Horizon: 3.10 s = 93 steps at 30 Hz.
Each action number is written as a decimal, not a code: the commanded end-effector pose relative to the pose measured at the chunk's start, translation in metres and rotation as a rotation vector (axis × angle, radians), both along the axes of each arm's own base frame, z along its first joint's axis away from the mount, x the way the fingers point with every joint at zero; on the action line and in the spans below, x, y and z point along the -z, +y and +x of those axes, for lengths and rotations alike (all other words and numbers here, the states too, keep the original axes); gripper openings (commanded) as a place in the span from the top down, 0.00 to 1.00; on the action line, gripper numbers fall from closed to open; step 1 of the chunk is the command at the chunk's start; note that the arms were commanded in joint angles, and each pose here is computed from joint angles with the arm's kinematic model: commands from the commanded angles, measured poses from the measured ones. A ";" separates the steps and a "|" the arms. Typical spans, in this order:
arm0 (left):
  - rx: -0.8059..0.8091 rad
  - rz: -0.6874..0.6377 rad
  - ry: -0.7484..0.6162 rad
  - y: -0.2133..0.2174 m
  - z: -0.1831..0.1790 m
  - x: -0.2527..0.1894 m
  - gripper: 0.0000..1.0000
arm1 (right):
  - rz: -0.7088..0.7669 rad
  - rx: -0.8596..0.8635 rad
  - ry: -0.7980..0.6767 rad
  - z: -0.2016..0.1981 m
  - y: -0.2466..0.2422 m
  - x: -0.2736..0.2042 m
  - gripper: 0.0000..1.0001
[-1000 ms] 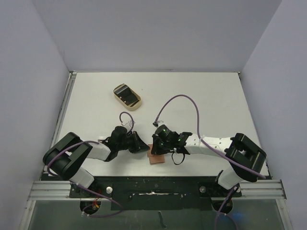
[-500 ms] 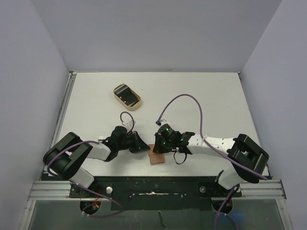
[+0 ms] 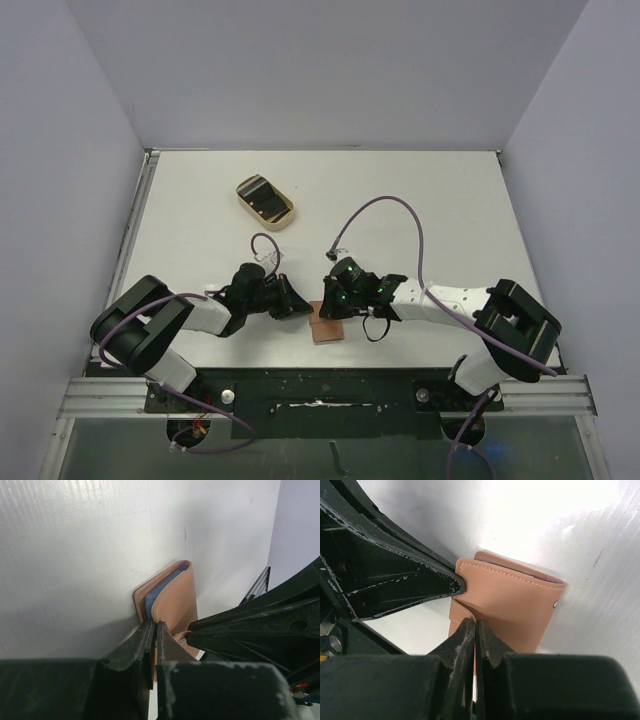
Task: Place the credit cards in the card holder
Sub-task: Close the card holder at the center of the board.
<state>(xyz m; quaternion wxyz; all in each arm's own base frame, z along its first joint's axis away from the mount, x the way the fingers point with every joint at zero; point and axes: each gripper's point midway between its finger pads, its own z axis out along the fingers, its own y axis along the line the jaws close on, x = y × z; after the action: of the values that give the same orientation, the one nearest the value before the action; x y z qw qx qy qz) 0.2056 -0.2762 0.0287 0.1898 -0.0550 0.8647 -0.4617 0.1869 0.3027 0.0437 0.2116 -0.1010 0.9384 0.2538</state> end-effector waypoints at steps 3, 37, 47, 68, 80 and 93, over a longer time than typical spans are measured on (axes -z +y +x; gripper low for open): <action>0.025 -0.015 -0.048 -0.007 0.007 -0.008 1.00 | 0.019 0.027 -0.005 0.006 0.001 -0.001 1.00; 0.007 0.013 -0.059 -0.005 0.011 -0.008 1.00 | 0.060 0.019 0.008 0.002 -0.002 -0.006 1.00; 0.018 0.010 -0.053 -0.009 0.010 -0.008 1.00 | 0.075 0.020 0.030 0.001 -0.001 -0.007 1.00; 0.002 0.021 -0.052 -0.007 0.010 -0.009 1.00 | 0.040 0.029 0.075 -0.003 -0.011 0.016 1.00; -0.025 0.053 -0.084 -0.001 0.015 -0.018 0.90 | 0.040 0.023 0.065 -0.002 -0.011 0.017 1.00; 0.007 0.115 -0.191 -0.012 0.013 -0.047 0.89 | 0.028 0.022 0.060 -0.002 -0.013 0.021 1.00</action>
<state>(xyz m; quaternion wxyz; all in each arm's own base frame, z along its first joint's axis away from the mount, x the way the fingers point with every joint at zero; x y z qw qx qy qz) 0.2072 -0.2715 0.0436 0.2318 -0.0297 0.8850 -0.4027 0.1835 0.2994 0.0343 0.1857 -0.0785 0.9353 0.2909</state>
